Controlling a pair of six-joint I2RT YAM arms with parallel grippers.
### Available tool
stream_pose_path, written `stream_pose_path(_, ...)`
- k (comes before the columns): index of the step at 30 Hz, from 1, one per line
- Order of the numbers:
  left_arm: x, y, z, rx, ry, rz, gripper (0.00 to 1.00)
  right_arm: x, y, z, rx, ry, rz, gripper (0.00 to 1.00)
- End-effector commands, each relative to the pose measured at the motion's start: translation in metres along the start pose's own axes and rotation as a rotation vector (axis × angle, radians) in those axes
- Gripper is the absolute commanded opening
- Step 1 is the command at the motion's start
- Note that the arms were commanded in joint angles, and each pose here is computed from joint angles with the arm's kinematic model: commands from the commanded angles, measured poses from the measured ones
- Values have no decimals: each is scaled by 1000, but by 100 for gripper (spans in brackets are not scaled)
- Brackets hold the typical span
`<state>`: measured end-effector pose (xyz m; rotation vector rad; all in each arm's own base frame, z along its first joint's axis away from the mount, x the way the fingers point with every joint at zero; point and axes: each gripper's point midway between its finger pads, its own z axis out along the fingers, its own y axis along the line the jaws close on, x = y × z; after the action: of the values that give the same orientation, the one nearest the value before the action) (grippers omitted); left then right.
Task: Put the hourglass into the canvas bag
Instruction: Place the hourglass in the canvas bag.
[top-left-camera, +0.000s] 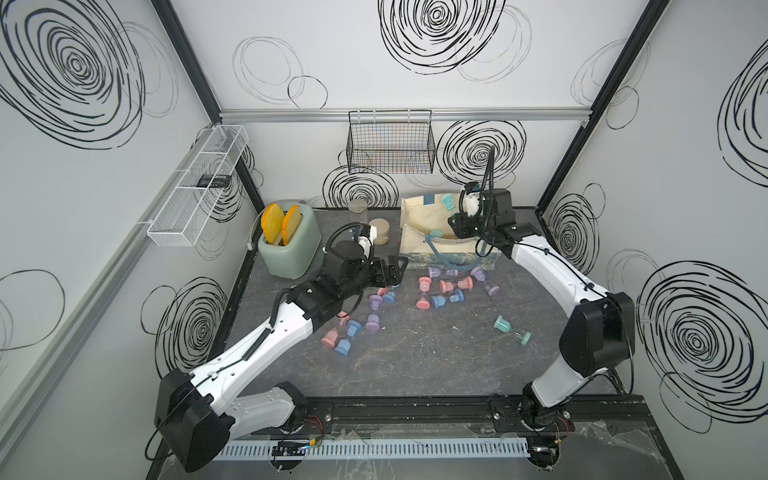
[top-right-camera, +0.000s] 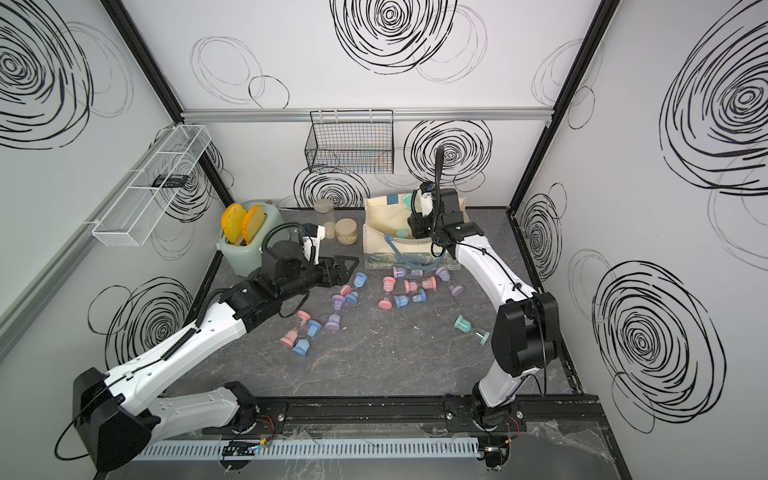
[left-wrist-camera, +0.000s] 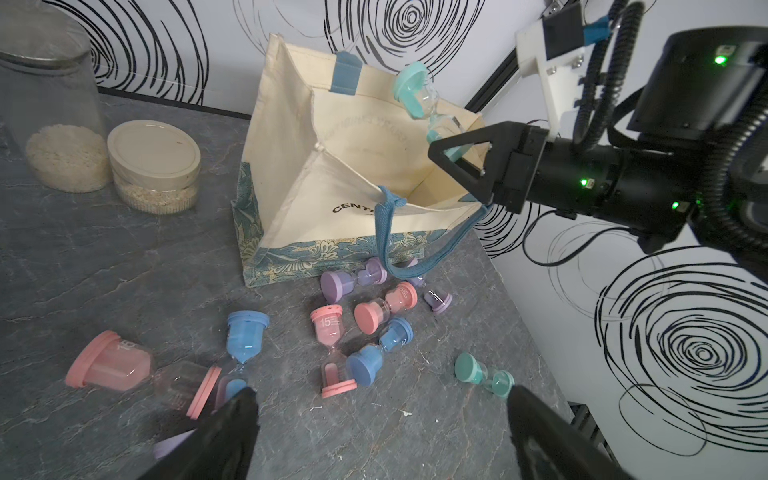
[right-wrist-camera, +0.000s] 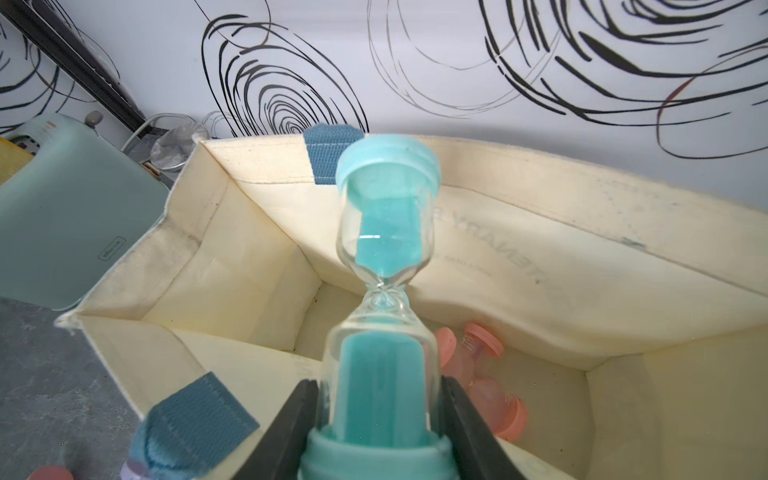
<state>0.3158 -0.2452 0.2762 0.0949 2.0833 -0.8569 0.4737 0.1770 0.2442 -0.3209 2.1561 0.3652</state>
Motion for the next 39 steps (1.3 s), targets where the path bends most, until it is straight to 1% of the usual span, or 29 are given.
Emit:
stream_pose_path(1, -21, -19, 1, 58, -64, 22, 96, -4, 1, 8, -8, 15, -51, 36)
stream_pose_path(12, -6, -10, 15, 33, -24, 23, 96, 37, -21, 46, 69, 126, -71, 39)
stream_pose_path(17, -3, -6, 17, 25, -19, 22, 96, 56, -32, 56, 124, 193, -73, 41)
stream_pose_path(21, -4, -3, 15, 13, -29, 22, 96, 63, -39, 61, 155, 235, -72, 43)
stream_pose_path(24, -5, 0, 13, 5, -36, 23, 96, 60, -39, 61, 160, 244, -53, 46)
stream_pose_path(28, -5, 3, 11, 3, -42, 18, 96, 54, -39, 57, 171, 227, -52, 52)
stream_pose_path(33, -9, 7, 9, -2, -52, 9, 96, 39, -34, 45, 169, 183, -47, 61)
stream_pose_path(36, -10, 8, 8, -2, -53, 10, 96, 29, -33, 37, 166, 155, -41, 64)
stream_pose_path(39, -12, 9, 5, -5, -61, 4, 96, 16, -23, 26, 128, 114, -39, 68)
